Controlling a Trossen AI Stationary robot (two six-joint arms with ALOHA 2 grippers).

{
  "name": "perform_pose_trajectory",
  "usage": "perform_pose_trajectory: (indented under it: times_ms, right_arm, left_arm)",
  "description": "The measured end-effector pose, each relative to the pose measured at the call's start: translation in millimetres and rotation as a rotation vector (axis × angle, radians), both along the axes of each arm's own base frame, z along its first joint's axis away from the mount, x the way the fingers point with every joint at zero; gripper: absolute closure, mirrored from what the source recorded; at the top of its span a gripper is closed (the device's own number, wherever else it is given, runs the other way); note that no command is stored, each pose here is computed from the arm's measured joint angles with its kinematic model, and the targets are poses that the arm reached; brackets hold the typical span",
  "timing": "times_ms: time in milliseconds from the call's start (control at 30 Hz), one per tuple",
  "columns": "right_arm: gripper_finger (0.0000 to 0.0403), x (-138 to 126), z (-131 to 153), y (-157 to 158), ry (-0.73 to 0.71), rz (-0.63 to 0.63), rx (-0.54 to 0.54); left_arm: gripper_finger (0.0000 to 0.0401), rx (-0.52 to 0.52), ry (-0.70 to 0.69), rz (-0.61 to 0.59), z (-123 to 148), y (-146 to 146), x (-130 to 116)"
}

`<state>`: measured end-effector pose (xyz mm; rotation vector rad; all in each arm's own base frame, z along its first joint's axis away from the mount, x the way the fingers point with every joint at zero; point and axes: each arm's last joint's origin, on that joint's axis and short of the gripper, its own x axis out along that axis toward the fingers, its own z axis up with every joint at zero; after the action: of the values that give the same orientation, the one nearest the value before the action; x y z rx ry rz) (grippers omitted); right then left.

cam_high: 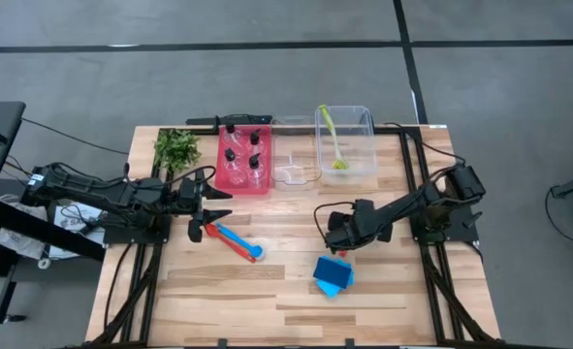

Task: Pick & Place Kitchen Sink Supplies
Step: Put the right red scrubbing brush into the white bin

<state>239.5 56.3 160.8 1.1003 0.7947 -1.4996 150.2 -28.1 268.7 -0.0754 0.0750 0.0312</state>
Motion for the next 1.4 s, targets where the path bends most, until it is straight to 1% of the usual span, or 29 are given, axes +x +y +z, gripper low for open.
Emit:
perform_pose_trajectory:
  times_ms: [233,333,467,700,833,933,1133,1400]
  right_arm:
    - [0.0220,10.8,-27.1,3.0,0.070,-0.017,0.039]
    - [0.0228,12.5,-34.7,5.7,0.084,-0.012,0.041]
    - [0.0257,15.7,-31.9,8.8,0.079,-0.007,0.058]
    - [0.0327,15.7,-14.8,7.5,0.035,0.002,0.023]
    - [0.0350,14.0,-8.1,6.9,0.013,0.004,0.030]
    - [0.0353,13.0,-4.5,6.8,0.000,0.006,0.029]
    - [0.0338,11.6,-0.6,8.4,-0.013,0.013,0.034]
    - [0.0346,7.5,5.3,17.8,-0.025,0.069,0.050]
  left_arm:
    - [0.0196,0.000,0.000,0.000,0.0,0.0,0.0]
    - [0.0196,0.000,0.000,0.000,0.1,0.0,-0.1]
    - [0.0196,0.000,0.000,0.000,0.0,0.0,0.0]
    - [0.0196,0.000,0.000,0.000,0.0,0.0,0.0]
    - [0.0196,0.000,0.000,0.000,0.0,0.0,0.0]
    - [0.0196,0.000,0.000,0.000,0.0,0.0,0.0]
    - [0.0196,0.000,0.001,0.000,-0.1,0.0,0.0]
    - [0.0196,0.001,0.001,0.000,-0.1,0.0,0.0]
